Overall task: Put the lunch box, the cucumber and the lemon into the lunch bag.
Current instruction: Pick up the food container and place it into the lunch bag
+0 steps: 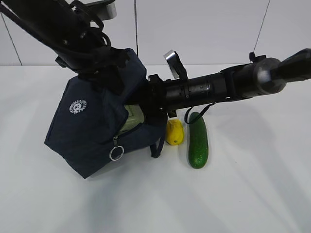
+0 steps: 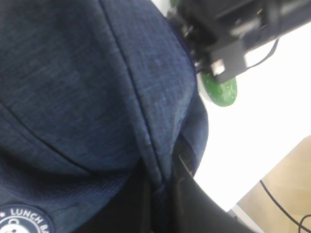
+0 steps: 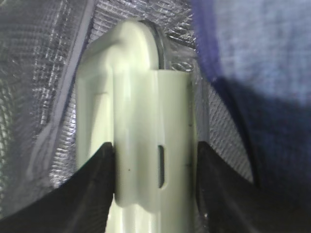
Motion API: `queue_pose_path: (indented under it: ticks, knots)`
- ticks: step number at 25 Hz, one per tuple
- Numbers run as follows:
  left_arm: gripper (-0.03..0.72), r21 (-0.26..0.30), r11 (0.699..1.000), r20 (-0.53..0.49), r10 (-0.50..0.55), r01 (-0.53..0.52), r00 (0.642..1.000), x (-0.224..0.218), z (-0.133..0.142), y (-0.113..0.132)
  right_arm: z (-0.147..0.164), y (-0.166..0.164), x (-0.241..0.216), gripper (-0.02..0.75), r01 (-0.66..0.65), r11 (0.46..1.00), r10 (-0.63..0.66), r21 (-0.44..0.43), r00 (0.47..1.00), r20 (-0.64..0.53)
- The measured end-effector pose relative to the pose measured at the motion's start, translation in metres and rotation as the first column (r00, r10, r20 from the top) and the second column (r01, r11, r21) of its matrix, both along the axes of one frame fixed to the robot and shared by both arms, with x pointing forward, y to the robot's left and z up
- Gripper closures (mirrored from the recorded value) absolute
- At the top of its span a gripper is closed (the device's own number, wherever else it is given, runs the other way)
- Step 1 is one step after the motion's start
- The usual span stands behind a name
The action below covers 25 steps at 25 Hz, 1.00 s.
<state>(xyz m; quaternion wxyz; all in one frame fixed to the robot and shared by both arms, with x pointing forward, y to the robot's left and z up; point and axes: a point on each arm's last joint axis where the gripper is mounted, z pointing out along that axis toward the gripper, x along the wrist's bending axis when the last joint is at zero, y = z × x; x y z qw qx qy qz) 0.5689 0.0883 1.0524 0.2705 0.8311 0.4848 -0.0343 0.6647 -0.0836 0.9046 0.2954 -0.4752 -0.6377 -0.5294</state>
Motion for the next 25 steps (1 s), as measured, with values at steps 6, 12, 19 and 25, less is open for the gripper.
queue_pose_path:
  ticks: [6,12,19,25]
  knots:
    - [0.670,-0.008,1.000,0.017,0.008,-0.008,1.000,0.002,0.001,0.000,-0.015,0.010,-0.003,0.357,-0.003,1.000,0.003,-0.009,1.000,-0.026]
    - [0.670,0.003,1.000,0.008,0.009,-0.009,1.000,0.005,-0.007,-0.002,-0.016,0.012,-0.003,0.357,0.006,1.000,-0.007,-0.019,1.000,-0.020]
    - [0.670,0.012,1.000,-0.014,0.013,-0.012,1.000,0.009,-0.018,-0.004,-0.016,0.012,-0.003,0.307,0.006,1.000,-0.006,-0.026,1.000,-0.017]
    - [0.670,0.015,1.000,-0.018,0.013,-0.012,1.000,0.009,-0.020,-0.004,-0.012,0.011,-0.003,0.284,-0.016,1.000,0.016,0.008,1.000,-0.021]
